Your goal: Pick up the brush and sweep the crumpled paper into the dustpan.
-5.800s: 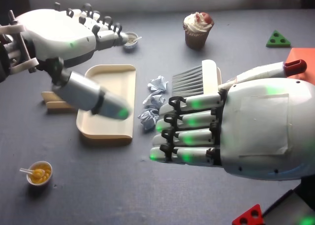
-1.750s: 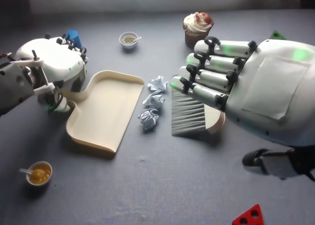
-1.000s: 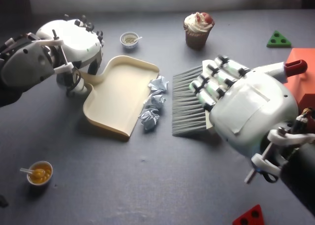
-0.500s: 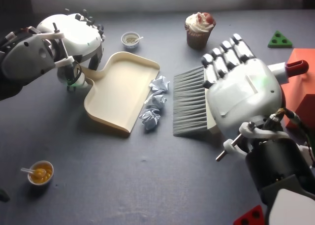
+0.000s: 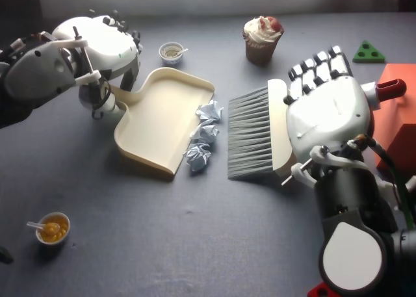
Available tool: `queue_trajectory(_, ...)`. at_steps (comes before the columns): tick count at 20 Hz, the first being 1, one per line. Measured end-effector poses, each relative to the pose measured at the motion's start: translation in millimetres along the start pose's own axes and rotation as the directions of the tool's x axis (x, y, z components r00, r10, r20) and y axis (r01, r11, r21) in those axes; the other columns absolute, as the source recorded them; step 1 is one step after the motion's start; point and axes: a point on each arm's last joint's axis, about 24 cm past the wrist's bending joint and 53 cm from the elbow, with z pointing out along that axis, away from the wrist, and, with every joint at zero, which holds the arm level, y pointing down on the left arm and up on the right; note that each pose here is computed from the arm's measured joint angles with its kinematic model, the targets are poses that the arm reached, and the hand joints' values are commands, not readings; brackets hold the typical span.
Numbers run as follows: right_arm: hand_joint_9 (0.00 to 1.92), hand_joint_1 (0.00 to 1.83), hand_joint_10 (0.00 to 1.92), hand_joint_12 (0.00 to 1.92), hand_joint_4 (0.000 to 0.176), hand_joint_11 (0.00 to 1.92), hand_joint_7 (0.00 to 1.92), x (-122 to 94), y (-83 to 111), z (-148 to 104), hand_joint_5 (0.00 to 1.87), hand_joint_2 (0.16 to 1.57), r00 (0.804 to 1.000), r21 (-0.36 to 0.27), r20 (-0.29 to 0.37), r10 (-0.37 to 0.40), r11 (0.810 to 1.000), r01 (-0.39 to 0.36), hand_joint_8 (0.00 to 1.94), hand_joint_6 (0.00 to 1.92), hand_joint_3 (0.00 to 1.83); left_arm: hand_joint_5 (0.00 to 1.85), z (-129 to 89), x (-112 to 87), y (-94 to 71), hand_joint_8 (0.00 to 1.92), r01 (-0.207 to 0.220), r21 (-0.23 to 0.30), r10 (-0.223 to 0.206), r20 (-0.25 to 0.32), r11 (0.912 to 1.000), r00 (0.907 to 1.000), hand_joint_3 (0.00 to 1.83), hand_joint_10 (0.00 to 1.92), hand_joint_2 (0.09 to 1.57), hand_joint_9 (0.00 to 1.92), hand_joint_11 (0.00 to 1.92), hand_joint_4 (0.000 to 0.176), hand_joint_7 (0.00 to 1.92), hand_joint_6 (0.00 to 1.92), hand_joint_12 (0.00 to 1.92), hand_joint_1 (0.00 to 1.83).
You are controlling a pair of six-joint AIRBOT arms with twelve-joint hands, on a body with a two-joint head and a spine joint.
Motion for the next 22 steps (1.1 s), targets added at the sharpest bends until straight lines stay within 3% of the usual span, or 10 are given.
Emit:
queue_trajectory(9,0.18,1.2,0.0,0.04,0.0,0.21,0.17,1,-11.1,23,0.17,1.04,0.999,0.049,0.036,-0.007,0.999,0.006,0.0,0.0,0.01,1.05,1,-6.0,-2.5,0.0,0.009,0.004,-0.009,0.01,0.9999,0.9999,0.0,0.0,1.09,0.25,0.04,0.0,0.34,0.87,0.43,1.12)
queue_trajectory(13,0.27,1.16,0.01,0.05,0.0,0.26,0.29,5,-13.0,27,0.31,1.06,1.0,0.057,0.014,0.007,0.998,-0.008,0.01,0.01,0.0,1.07,1,-5.8,-2.5,0.0,0.011,0.004,-0.011,0.009,0.9999,0.9999,0.0,0.0,1.08,0.26,0.07,0.0,0.36,0.83,0.45,1.14)
queue_trajectory(15,0.67,1.18,0.03,0.16,0.0,0.55,0.67,5,-11.8,27,0.6,1.02,1.0,0.051,0.013,0.007,0.999,-0.008,0.02,0.02,0.0,1.06,1,-5.7,-2.5,0.0,0.012,0.004,-0.012,0.008,0.9999,0.9999,0.0,0.0,1.08,0.25,0.06,0.0,0.35,0.84,0.45,1.13)
queue_trajectory(16,0.95,1.21,0.06,0.33,0.0,0.66,0.97,5,-11.7,27,0.85,0.98,1.0,0.051,0.014,0.007,0.999,-0.007,0.04,0.04,0.0,1.05,1,-5.7,-2.5,0.0,0.013,0.004,-0.013,0.008,0.9999,0.9999,0.0,0.0,1.09,0.24,0.05,0.0,0.33,0.86,0.46,1.12)
queue_trajectory(17,1.07,1.26,0.13,0.84,0.0,0.53,1.11,5,-12.0,27,1.18,1.02,1.0,0.051,0.013,0.007,0.999,-0.007,0.72,0.23,0.0,1.03,1,-5.7,-2.5,0.0,0.014,0.004,-0.014,0.008,0.9999,0.9999,0.0,0.0,1.09,0.23,0.04,0.0,0.32,0.89,0.47,1.11)
queue_trajectory(18,0.82,1.21,0.82,1.17,0.0,0.17,0.94,5,-12.0,27,1.33,0.99,1.0,0.051,0.013,0.007,0.999,-0.008,1.05,0.29,0.0,1.02,1,-6.3,-2.7,0.0,0.014,0.005,-0.014,0.009,0.9999,0.9999,0.0,0.0,1.1,0.25,0.04,0.0,0.33,0.91,0.5,1.11)
queue_trajectory(19,0.69,1.18,1.45,1.59,0.0,0.12,0.85,4,-12.2,27,1.1,0.94,1.0,0.051,0.014,0.007,0.999,-0.008,1.47,0.89,0.0,1.02,1,-6.4,-2.4,0.0,0.015,0.004,-0.015,0.01,0.9999,0.9998,0.0,0.0,1.1,0.26,0.05,0.0,0.33,0.91,0.51,1.1)
queue_trajectory(20,0.92,1.22,1.83,1.85,0.0,0.6,0.92,4,-12.4,27,0.97,0.92,1.0,0.051,0.014,0.007,0.999,-0.007,1.85,1.71,0.0,1.02,1,-7.0,-2.1,0.0,0.015,0.003,-0.015,0.012,0.9999,0.9998,0.0,0.0,1.1,0.26,0.05,0.0,0.33,0.91,0.53,1.11)
queue_trajectory(21,1.09,1.24,1.9,1.91,0.085,0.79,1.0,4,-12.9,28,0.96,0.92,1.0,0.051,0.017,0.005,0.999,-0.006,1.92,1.88,0.0,1.02,2,-7.2,-1.6,0.0,0.015,0.002,-0.015,0.012,0.9999,0.9998,0.0,0.0,1.1,0.25,0.02,0.0,0.33,0.91,0.53,1.11)
queue_trajectory(22,1.24,1.25,1.92,1.92,0.117,1.07,1.13,3,-13.5,28,1.06,0.94,1.0,0.051,0.021,0.004,0.999,-0.005,1.94,1.91,0.0,1.02,2,-7.3,-1.2,0.0,0.015,0.002,-0.015,0.012,0.9999,0.9998,0.0,0.0,1.1,0.25,0.02,0.0,0.33,0.92,0.53,1.12)
